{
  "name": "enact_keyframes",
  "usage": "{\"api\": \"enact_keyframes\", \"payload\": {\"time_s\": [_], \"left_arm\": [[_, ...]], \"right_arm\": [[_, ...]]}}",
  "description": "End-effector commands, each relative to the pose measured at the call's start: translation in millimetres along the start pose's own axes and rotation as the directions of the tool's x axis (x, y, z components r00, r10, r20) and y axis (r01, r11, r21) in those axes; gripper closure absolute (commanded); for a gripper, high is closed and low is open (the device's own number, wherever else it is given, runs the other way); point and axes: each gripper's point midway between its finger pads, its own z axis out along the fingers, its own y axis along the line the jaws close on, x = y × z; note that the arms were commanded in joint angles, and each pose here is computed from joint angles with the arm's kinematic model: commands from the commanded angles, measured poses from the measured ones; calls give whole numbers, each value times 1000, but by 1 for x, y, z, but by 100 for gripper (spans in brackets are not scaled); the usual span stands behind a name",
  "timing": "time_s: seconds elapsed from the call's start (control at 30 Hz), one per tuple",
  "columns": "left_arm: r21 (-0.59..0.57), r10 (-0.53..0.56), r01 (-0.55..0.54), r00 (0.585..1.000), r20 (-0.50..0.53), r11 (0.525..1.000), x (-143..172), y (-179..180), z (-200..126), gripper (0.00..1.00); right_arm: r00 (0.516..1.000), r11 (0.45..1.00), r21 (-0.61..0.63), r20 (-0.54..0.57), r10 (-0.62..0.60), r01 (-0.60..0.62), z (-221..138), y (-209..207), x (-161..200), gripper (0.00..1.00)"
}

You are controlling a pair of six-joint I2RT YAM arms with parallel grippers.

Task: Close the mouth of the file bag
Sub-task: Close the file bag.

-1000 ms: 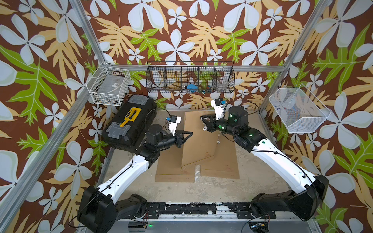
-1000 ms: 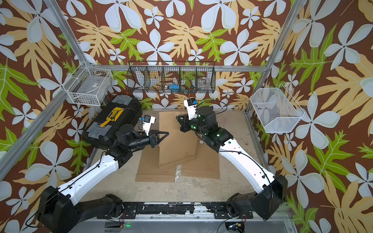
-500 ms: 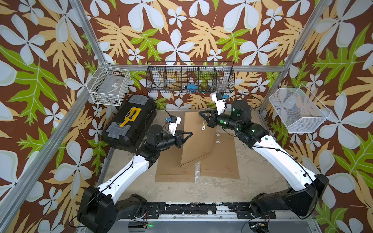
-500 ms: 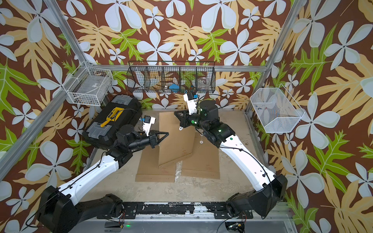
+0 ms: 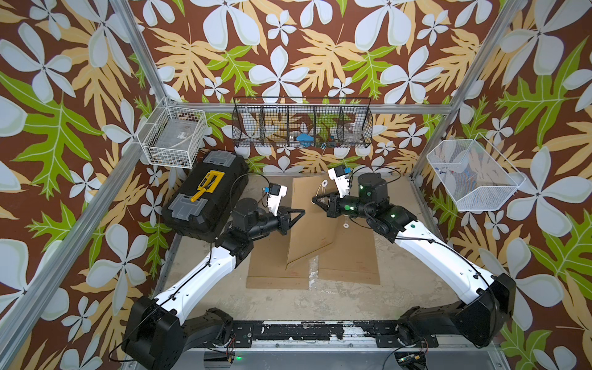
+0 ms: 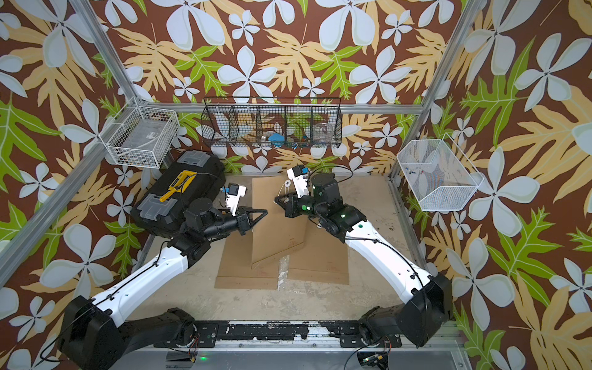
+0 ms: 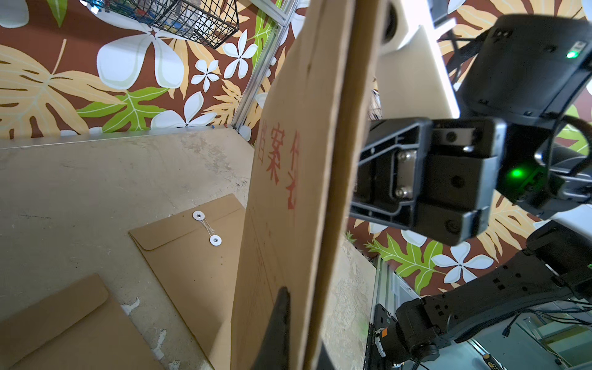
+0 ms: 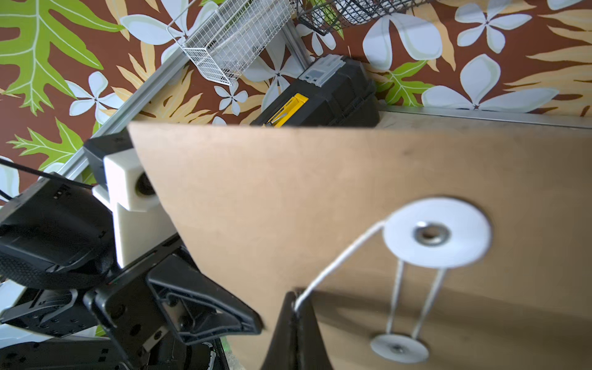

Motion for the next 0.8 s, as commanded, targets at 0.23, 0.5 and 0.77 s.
{"api": "enact_keyframes", "payload": {"time_s": [0.23, 0.5, 0.77], "left_arm": [[13, 47, -48, 999, 25, 999, -9, -7, -3, 100], [13, 54, -54, 998, 26, 998, -10, -9, -4, 100], [16, 52, -53, 998, 24, 998, -10, -9, -4, 100]], "right_arm": [[1000, 1000, -8, 2, 17, -17, -1, -14, 4, 100], [999, 998, 25, 5, 53, -53, -8, -36, 7, 100], [998, 995, 84, 31, 60, -62, -10, -53, -4, 100]]}}
